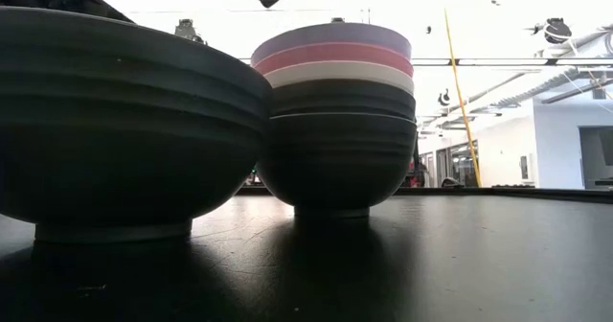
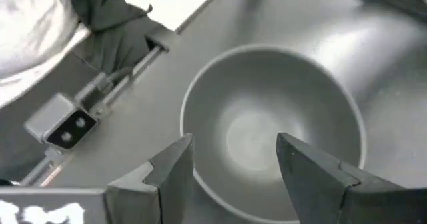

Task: Nest bowls inside each other
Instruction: Stack the black bowl on top of the purple bowl

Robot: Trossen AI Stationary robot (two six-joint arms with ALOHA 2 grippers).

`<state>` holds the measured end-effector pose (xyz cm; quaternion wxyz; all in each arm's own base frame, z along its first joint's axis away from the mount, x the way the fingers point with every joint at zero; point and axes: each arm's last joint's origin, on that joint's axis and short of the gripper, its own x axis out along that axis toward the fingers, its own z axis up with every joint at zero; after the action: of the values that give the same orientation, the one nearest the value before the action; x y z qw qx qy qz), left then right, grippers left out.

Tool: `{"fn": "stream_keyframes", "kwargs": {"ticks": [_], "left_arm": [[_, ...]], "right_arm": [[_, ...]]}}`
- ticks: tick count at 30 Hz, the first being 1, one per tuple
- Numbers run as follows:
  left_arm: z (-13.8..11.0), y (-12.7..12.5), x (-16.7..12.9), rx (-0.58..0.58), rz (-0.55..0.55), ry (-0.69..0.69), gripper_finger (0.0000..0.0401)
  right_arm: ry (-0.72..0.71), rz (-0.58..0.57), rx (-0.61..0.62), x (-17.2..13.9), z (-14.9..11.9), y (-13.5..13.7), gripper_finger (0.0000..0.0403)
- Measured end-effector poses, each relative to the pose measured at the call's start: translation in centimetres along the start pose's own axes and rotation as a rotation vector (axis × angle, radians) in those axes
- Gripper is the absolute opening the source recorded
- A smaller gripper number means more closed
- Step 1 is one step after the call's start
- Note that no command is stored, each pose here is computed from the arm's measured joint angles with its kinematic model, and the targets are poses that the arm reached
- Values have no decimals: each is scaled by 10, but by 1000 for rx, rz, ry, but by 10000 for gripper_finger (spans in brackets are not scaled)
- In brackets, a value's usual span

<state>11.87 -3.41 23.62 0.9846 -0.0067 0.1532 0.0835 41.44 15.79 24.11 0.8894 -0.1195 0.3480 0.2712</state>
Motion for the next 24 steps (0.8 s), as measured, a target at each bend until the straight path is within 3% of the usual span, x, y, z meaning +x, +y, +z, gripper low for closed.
{"fn": "stream_keyframes", "kwargs": {"ticks": [4,11,17,24], "left_arm": [[-2,0,0,8,3,17,232],[-2,0,0,-1,3,17,232],[-3,0,0,-2,0,24,232],[-3,0,0,0,-7,25,232]], "right_arm": [[-44,42,-3,-1,13,-1,206],[-14,178,43,33,15,-3,206],[91,140,94,53,4,-7,206],[77,133,131,58,2,-9,206]]}}
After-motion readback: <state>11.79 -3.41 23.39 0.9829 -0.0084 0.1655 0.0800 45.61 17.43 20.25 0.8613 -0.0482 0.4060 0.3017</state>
